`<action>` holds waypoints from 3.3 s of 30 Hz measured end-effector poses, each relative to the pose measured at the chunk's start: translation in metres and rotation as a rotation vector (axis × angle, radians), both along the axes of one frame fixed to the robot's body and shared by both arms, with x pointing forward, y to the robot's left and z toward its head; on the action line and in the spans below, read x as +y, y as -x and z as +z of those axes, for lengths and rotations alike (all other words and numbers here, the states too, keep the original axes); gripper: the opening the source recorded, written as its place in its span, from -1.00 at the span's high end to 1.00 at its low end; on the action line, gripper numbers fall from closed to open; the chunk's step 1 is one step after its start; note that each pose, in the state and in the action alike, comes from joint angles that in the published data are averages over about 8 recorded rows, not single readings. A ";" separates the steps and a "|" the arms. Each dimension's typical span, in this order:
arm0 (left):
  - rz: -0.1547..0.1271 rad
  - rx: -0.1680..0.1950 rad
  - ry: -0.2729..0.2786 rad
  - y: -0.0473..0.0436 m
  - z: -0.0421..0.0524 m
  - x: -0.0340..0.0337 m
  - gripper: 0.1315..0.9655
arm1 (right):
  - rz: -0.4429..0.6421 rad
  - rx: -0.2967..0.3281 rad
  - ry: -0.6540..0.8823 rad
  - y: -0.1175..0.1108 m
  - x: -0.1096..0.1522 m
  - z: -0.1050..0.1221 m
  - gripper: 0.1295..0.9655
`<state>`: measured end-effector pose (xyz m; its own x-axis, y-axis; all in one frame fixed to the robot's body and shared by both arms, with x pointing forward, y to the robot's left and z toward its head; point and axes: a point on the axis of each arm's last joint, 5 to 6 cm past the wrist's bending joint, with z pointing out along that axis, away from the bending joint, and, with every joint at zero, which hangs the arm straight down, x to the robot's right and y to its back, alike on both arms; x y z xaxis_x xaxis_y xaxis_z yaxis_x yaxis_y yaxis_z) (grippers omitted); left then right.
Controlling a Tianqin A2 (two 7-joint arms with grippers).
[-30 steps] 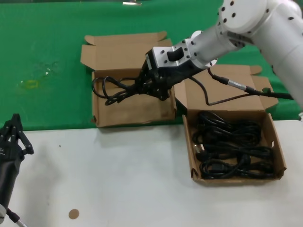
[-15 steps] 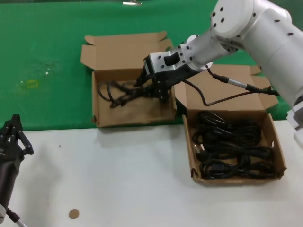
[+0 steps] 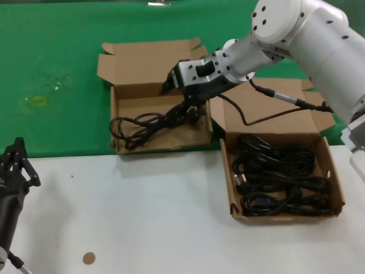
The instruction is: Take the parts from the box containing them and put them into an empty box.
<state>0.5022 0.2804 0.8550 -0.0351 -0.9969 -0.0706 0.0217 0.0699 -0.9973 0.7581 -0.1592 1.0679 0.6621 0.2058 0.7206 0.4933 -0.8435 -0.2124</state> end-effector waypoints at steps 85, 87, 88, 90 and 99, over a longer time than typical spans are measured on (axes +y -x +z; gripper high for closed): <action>0.000 0.000 0.000 0.0000 0.0000 0.0000 -1.00 | -0.871 -0.136 -1.302 0.216 -0.101 -0.208 -1.00; 0.000 0.000 0.000 0.0000 0.0000 0.0000 -1.00 | -0.904 -0.146 -1.322 0.224 -0.106 -0.209 -1.00; 0.000 0.000 0.000 0.0000 0.0000 0.0000 -1.00 | -0.917 -0.150 -1.330 0.228 -0.108 -0.210 -1.00; 0.000 0.000 0.000 0.0000 0.0000 0.0000 -1.00 | -0.938 -0.156 -1.342 0.233 -0.111 -0.211 -1.00; 0.000 0.000 0.000 0.0000 0.0000 0.0000 -1.00 | -0.956 -0.162 -1.352 0.238 -0.114 -0.211 -1.00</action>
